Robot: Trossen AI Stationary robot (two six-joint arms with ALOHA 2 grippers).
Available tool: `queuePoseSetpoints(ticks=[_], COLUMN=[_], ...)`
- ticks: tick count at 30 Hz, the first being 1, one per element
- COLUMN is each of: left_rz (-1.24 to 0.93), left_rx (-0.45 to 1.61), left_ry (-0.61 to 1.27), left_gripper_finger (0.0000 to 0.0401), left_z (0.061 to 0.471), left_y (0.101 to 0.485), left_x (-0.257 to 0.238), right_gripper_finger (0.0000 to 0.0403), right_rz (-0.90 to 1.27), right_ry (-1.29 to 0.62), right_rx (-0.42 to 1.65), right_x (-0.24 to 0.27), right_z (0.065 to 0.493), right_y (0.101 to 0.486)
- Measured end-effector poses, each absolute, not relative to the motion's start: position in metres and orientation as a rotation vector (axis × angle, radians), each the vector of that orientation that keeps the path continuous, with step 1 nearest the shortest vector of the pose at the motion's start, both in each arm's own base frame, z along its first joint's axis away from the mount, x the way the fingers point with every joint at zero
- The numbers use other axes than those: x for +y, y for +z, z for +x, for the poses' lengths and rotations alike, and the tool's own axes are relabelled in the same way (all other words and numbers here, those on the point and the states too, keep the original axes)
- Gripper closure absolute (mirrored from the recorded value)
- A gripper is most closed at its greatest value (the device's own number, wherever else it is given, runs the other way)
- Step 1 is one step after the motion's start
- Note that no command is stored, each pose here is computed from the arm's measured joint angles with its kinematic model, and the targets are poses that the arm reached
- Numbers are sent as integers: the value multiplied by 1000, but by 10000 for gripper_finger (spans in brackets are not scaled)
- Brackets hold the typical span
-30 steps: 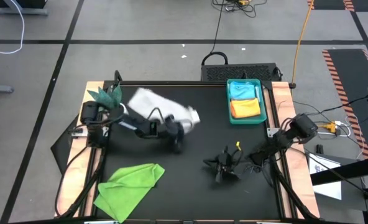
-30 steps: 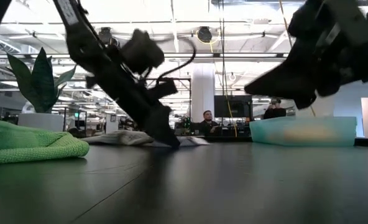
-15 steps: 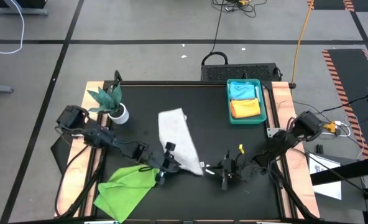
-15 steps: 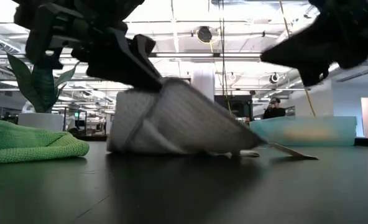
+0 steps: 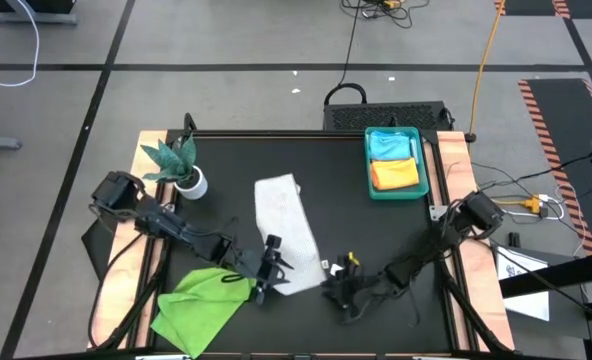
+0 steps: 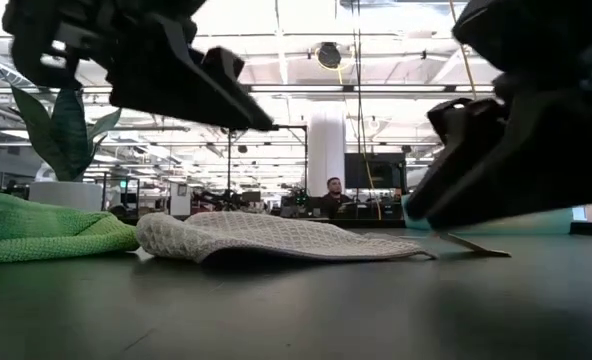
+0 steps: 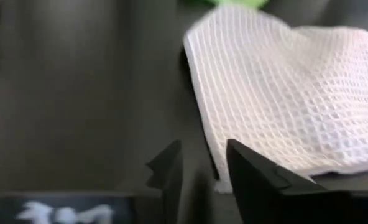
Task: Fold microfiber towels
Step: Fold the gray microfiber cloth
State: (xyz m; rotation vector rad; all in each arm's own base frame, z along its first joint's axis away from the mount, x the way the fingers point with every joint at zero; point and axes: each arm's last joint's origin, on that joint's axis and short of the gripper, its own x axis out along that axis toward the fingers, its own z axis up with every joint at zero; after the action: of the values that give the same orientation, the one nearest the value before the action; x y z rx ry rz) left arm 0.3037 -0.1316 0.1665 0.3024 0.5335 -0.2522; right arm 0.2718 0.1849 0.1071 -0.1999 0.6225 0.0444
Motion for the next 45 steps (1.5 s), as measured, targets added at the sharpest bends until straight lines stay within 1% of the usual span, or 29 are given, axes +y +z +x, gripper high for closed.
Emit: queuePoseSetpoints(ticks=[3, 6, 8, 10, 15, 16, 17, 21, 26, 29, 32, 37, 39, 42, 45], left_rz=[344, 378, 391, 397, 413, 413, 412, 429, 490, 519, 522, 483, 470, 459, 452], left_rx=[489, 454, 443, 427, 422, 421, 419, 407, 385, 348, 340, 346, 349, 351, 352], left_ry=[-279, -283, -284, -284, -244, -242, -240, -193, -131, -86, -89, -75, -69, -60, -55], left_gripper_finger=[224, 224, 224, 224, 224, 224, 224, 224, 224, 224, 224, 224, 224, 224, 224], left_z=[304, 305, 306, 307, 308, 308, 308, 307, 303, 301, 301, 302, 303, 304, 305], left_y=[165, 162, 158, 157, 151, 152, 152, 153, 155, 159, 159, 159, 159, 159, 159], left_x=[-141, -148, -152, -154, -156, -156, -156, -158, -166, -170, -172, -169, -168, -166, -163], right_gripper_finger=[262, 261, 273, 294, 378, 390, 395, 392, 400, 402, 399, 384, 367, 331, 293], right_rz=[-262, -289, -302, -296, -294, -292, -290, -271, -288, -284, -255, -259, -273, -321, -388], right_ry=[21, -7, -18, -8, 1, -1, -5, -80, -179, -164, -61, 77, 142, 261, 312], right_rx=[697, 728, 749, 764, 789, 788, 784, 704, 589, 543, 559, 669, 712, 748, 781], right_x=[181, 169, 161, 155, 145, 144, 144, 144, 148, 151, 153, 150, 148, 150, 150], right_z=[279, 286, 290, 293, 297, 298, 298, 302, 297, 293, 290, 290, 290, 291, 291], right_y=[111, 111, 109, 109, 108, 108, 108, 116, 141, 158, 164, 154, 148, 140, 129])
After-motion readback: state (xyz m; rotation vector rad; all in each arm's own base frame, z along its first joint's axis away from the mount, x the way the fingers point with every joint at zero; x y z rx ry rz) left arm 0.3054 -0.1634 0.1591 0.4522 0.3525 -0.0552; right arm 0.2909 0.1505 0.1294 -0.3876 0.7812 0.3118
